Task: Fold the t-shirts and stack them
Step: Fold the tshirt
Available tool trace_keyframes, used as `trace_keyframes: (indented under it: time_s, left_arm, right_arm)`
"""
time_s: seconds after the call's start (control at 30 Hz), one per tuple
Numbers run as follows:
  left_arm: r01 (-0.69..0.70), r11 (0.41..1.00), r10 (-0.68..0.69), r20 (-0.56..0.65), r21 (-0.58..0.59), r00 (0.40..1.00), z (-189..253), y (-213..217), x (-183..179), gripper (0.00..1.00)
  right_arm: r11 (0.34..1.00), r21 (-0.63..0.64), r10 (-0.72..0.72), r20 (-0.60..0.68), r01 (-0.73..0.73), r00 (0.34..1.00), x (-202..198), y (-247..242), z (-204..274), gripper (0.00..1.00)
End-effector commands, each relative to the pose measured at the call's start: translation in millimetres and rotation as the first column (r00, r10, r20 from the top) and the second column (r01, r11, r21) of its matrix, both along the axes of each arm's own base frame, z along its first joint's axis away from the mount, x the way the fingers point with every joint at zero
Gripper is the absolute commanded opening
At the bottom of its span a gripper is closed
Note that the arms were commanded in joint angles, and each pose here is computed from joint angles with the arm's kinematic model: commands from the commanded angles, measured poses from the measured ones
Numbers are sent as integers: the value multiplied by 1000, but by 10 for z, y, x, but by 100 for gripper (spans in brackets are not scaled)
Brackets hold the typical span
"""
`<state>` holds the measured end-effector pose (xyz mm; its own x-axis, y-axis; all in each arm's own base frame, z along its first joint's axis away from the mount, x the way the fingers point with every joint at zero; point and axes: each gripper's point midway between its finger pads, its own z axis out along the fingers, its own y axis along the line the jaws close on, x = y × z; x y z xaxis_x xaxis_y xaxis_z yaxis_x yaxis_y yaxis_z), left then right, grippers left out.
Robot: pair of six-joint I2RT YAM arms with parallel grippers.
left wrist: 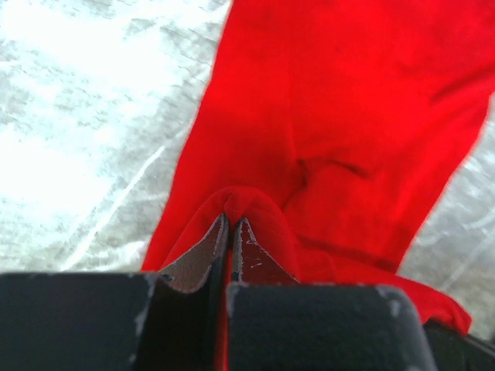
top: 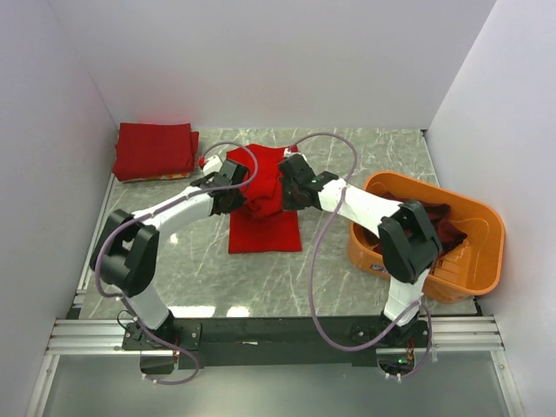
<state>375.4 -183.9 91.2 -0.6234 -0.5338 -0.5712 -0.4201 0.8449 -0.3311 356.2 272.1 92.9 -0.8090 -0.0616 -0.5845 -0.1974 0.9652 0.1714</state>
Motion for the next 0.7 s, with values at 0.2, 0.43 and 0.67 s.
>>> trace_keyframes:
  time_s: [0.2,0.43,0.67]
  left_arm:
    - [-91,994,92,-16,53,996,73,100,317,63]
    - [-48,999,47,28,16,998,361,100,224,100]
    - [53,992,-52,6,-111,999,176,70,-435,99]
  right_arm:
    - [998,27,-64,55,63,996,588,51,125,32]
    - [995,100,-29,53,23,998,380,62,272,78]
    - [987,159,22,-20,-18,1000,-253,-137,89,78]
